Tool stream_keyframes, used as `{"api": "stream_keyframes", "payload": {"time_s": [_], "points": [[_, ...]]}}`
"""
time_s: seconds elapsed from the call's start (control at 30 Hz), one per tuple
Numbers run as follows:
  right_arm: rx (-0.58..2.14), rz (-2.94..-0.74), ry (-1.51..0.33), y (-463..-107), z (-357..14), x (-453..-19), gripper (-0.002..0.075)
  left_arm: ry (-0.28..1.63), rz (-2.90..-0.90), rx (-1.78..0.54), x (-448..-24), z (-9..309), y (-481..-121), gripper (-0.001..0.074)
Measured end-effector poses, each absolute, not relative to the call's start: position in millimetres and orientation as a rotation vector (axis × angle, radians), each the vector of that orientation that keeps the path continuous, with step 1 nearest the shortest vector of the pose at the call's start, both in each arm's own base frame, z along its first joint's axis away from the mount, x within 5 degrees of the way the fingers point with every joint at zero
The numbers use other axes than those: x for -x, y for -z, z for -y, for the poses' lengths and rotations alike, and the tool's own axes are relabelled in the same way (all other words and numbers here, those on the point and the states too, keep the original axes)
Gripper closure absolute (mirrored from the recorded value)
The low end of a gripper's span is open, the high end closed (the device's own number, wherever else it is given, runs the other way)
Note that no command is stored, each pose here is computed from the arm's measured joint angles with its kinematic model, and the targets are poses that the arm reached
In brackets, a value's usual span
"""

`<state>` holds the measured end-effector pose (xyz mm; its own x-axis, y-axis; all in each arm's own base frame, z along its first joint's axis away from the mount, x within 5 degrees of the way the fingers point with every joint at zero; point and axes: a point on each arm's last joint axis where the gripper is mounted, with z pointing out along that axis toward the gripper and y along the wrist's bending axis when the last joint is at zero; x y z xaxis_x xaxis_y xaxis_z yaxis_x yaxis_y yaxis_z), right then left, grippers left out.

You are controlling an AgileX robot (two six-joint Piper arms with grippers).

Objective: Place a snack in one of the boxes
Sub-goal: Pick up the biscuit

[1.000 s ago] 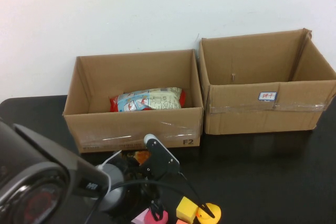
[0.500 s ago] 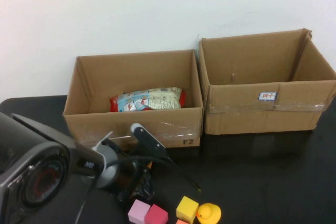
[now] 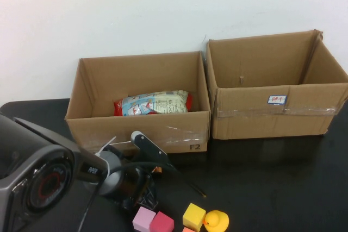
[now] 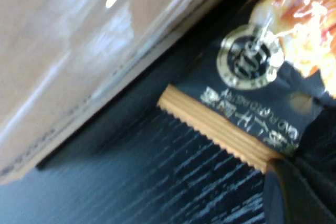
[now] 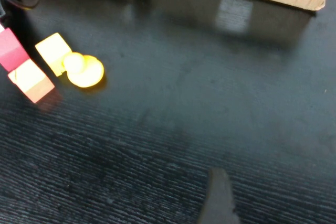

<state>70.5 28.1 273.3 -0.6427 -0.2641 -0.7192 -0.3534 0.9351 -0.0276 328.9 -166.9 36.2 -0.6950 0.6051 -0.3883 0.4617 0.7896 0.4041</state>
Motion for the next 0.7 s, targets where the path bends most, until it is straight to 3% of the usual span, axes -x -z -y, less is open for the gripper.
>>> {"api": "stream_keyframes", "payload": {"time_s": [0.33, 0.7], "points": [[0.434, -2.299, -0.144, -274, -28, -71, 0.0256, -0.343, -2.466, -0.895, -319, 177, -50, 0.0735], [0.437, -2.293, -0.129, -274, -27, -71, 0.0256, -0.203, -2.427, -0.788, -321, 184, -81, 0.0736]]}}
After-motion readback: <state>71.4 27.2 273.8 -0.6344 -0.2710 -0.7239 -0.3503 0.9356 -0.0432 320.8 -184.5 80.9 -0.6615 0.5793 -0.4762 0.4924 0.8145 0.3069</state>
